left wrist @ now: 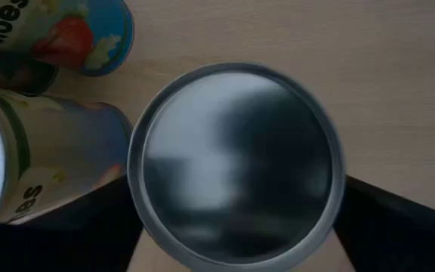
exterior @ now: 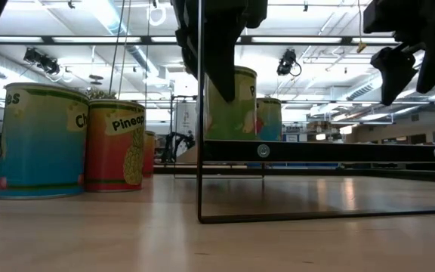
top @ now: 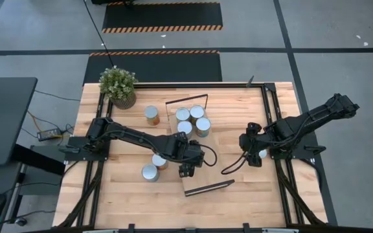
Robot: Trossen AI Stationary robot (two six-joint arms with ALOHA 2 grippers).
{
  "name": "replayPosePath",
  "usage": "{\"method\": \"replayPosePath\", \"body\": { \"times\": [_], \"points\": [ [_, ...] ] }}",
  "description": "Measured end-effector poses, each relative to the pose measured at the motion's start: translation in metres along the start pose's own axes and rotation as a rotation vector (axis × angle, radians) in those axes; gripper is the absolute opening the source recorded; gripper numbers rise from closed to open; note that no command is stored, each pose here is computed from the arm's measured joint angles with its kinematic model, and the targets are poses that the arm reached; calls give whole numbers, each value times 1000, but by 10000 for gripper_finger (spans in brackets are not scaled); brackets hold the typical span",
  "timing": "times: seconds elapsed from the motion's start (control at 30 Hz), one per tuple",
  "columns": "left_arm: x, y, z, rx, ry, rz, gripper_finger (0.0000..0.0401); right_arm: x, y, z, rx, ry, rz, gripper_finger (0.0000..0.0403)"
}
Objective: Pick and place cans onto a shelf
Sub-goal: Put the canned pears on the shelf
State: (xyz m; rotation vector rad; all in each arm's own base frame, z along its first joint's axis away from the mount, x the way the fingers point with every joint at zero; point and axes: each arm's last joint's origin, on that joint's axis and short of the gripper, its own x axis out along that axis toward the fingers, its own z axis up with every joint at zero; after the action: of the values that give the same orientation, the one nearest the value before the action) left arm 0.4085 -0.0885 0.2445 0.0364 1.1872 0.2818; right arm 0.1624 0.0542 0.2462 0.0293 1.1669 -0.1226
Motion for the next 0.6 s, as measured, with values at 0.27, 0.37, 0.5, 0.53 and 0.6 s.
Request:
{"method": "replayPosePath", "body": {
  "times": [0.27, 0.37, 0.5, 0.53, 0.6],
  "points": [
    [-9, 6, 0, 22, -1, 1, 379, 0, 1, 0, 0, 9, 20, 378],
    [-15, 8, 2, 17, -2, -1, 378, 0, 1, 0, 0, 7, 21, 378],
    [-29, 7, 4, 38, 5, -1, 378, 0, 1, 0, 0, 0, 15, 378],
    [-33, 7, 5, 35, -1, -2, 378, 0, 0, 1, -2, -4, 8, 378],
    [-41, 7, 8, 35, -12, -4, 378, 0, 0, 1, -3, -8, 1, 378]
  ]
}}
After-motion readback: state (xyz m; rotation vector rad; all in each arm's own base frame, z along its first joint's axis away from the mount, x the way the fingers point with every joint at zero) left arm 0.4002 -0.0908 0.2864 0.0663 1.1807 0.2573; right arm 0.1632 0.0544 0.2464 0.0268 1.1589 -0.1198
